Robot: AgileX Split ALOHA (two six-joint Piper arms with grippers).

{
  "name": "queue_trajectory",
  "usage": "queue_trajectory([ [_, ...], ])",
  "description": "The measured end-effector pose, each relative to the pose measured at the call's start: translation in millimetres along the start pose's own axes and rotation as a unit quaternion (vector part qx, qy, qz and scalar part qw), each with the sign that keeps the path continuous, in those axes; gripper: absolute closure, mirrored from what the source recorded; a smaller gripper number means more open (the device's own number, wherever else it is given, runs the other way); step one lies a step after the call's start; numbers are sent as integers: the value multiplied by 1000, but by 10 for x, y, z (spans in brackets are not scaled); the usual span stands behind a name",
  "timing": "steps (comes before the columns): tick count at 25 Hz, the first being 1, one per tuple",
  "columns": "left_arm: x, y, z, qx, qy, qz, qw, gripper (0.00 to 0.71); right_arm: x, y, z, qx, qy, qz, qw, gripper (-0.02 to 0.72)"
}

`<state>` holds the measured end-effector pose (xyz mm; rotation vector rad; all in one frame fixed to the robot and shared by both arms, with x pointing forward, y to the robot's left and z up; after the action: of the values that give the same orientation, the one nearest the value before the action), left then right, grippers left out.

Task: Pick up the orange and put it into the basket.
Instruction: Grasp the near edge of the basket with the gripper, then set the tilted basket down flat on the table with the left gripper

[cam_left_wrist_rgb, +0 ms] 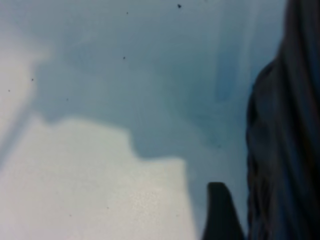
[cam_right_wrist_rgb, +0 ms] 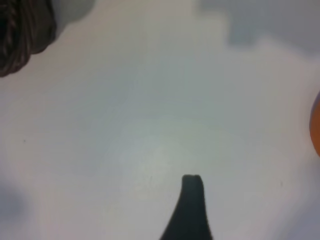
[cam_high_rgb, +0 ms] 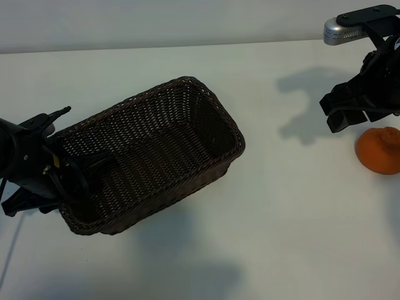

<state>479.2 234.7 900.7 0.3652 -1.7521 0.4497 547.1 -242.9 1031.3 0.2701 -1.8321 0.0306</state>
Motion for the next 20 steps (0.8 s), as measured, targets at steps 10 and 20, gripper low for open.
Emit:
queue_trajectory([
  [10,-1,-7,-11,-4,-6,4,1000,497,0,1,4,0,2,-1,1000,108],
  [20,2,-30,-31,-15,-15,14,1000,510,0,1,5,0,2,-1,1000,108],
])
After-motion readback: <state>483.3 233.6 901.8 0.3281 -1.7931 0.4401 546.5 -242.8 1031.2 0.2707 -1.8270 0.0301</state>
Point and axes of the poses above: a point on each arm's last joint axis where the gripper is mounted, x pointing back along that axis away from the gripper, y along the wrist's bending axis when the last joint is at zero, z = x × y, the point moved 2 cm from there along -x, pointing out along that axis toward the gripper
